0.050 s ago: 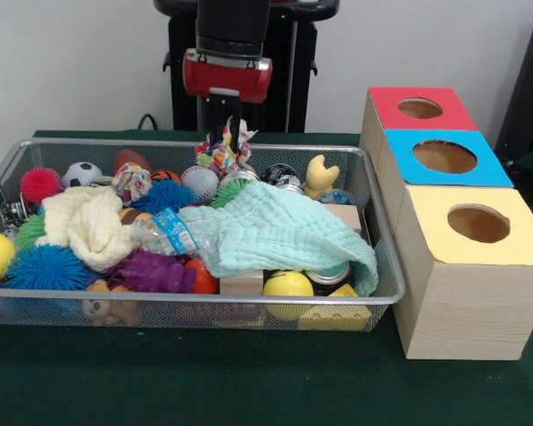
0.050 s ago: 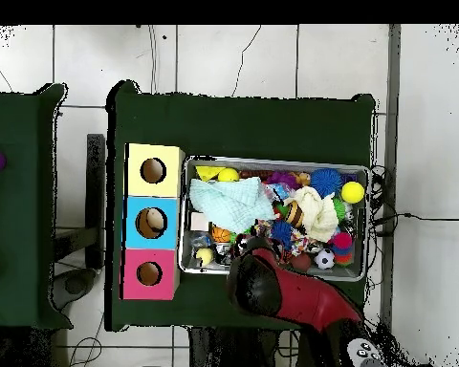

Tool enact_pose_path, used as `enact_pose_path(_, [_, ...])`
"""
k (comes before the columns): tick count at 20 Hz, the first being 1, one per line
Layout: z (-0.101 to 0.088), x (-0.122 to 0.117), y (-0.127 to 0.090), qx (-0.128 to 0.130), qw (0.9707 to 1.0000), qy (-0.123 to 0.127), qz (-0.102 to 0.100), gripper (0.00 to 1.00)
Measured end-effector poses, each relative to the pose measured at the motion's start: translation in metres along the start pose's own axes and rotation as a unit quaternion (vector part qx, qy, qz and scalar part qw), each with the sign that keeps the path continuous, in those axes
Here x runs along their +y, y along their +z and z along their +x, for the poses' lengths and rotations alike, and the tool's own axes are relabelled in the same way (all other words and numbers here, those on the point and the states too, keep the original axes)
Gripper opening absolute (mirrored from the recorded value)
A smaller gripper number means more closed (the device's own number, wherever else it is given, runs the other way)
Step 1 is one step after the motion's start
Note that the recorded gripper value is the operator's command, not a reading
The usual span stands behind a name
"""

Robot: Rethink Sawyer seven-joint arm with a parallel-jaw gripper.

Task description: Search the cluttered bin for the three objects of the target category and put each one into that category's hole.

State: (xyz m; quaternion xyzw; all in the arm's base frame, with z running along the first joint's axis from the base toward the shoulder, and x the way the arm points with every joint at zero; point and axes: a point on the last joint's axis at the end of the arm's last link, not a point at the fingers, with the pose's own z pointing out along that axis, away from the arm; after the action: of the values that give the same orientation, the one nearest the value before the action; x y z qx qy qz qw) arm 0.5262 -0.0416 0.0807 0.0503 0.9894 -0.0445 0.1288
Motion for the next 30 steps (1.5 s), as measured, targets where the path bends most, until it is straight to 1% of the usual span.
enact_pose_path(5, [-0.014, 0.016, -0.013, -0.014, 0.9999, 0.003, -0.001, 0.0])
enact_pose_path(9, [-0.019, 0.029, -0.018, -0.019, 0.9998, 0.003, -0.003, 0.0])
enact_pose_path(16, [-0.021, 0.054, -0.023, -0.021, 0.9998, 0.004, -0.004, 0.0])
enact_pose_path(17, [-0.021, 0.062, -0.025, -0.021, 0.9998, 0.002, -0.004, 0.0])
enact_pose_path(19, [-0.021, 0.065, -0.026, -0.021, 0.9998, 0.002, -0.004, 0.0])
enact_pose_path(21, [-0.02, 0.074, -0.028, -0.021, 0.9998, 0.002, -0.002, 0.0])
enact_pose_path(24, [-0.019, 0.081, -0.031, -0.017, 0.9998, 0.003, 0.0, 0.0])
enact_pose_path(30, [-0.007, 0.107, -0.044, 0.011, 0.9999, -0.001, 0.007, 0.0])
